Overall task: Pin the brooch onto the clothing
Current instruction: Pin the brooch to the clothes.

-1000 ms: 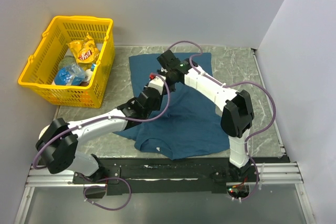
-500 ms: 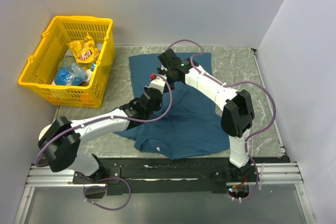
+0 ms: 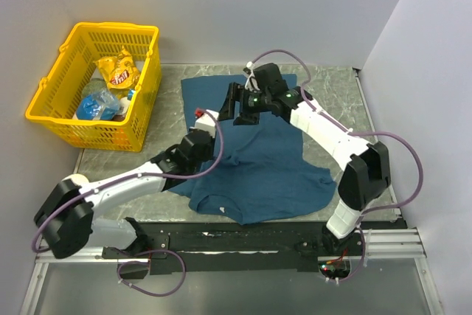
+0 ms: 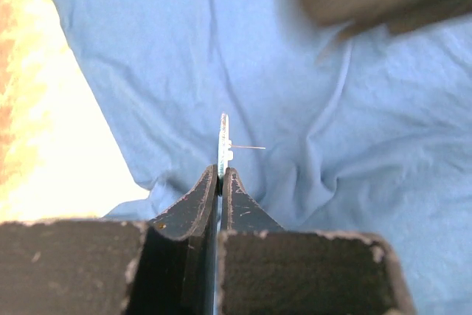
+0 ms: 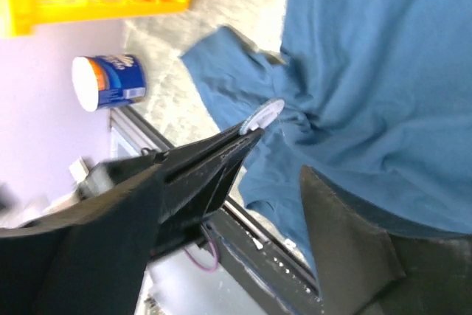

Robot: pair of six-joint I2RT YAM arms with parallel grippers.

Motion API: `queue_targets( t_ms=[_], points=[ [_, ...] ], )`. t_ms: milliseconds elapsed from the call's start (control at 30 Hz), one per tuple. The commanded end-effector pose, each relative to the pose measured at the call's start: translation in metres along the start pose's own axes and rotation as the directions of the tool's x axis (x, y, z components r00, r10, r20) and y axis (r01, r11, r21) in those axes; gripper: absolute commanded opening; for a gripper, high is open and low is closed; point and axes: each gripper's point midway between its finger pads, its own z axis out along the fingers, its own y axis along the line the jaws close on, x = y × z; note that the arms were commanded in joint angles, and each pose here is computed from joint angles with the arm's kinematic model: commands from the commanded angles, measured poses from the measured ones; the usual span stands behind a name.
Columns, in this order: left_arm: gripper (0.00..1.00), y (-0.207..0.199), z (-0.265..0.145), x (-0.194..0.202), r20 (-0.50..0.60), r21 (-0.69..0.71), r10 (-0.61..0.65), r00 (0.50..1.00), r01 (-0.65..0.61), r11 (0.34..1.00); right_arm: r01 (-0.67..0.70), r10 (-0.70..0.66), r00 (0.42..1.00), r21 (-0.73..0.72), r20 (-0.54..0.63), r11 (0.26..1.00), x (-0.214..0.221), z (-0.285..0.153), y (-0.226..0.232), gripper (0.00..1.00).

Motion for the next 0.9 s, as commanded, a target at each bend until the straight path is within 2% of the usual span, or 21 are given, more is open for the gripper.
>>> queue_targets(
  t_ms=[0,133,367,500,633,733,867],
  points=[
    [0.01,0.004,-0.018,-0.011,0.040,0.067,-0.096,0.995,0.093,0.993,0.091,-0.084,0.993,-0.094,0.082,0.991,-0.012,-0.021,0.019,0.87],
    [0.01,0.012,-0.033,-0.007,0.044,0.084,-0.129,0.991,0.125,0.989,0.174,-0.166,0.981,-0.077,0.099,0.982,-0.002,-0.021,0.006,0.93],
    [0.01,0.018,-0.044,0.024,0.024,0.119,-0.189,0.982,0.185,0.976,0.262,-0.247,0.964,-0.178,0.101,0.948,0.026,-0.013,-0.002,0.92],
    [0.01,0.018,-0.041,0.040,-0.004,0.125,-0.213,0.977,0.212,0.969,0.315,-0.305,0.949,-0.227,0.080,0.921,0.047,-0.002,-0.004,0.84],
    [0.01,0.016,-0.036,0.048,-0.027,0.126,-0.214,0.976,0.216,0.968,0.415,-0.413,0.909,-0.159,0.049,0.896,0.064,0.021,-0.014,0.80],
    [0.01,0.014,-0.030,0.053,-0.036,0.128,-0.211,0.977,0.214,0.968,0.445,-0.447,0.894,-0.133,0.013,0.886,0.074,0.039,-0.017,0.75],
    [0.01,0.015,-0.023,0.056,-0.043,0.126,-0.217,0.975,0.221,0.967,0.449,-0.453,0.891,-0.103,-0.014,0.887,0.079,0.058,-0.024,0.73]
  ],
)
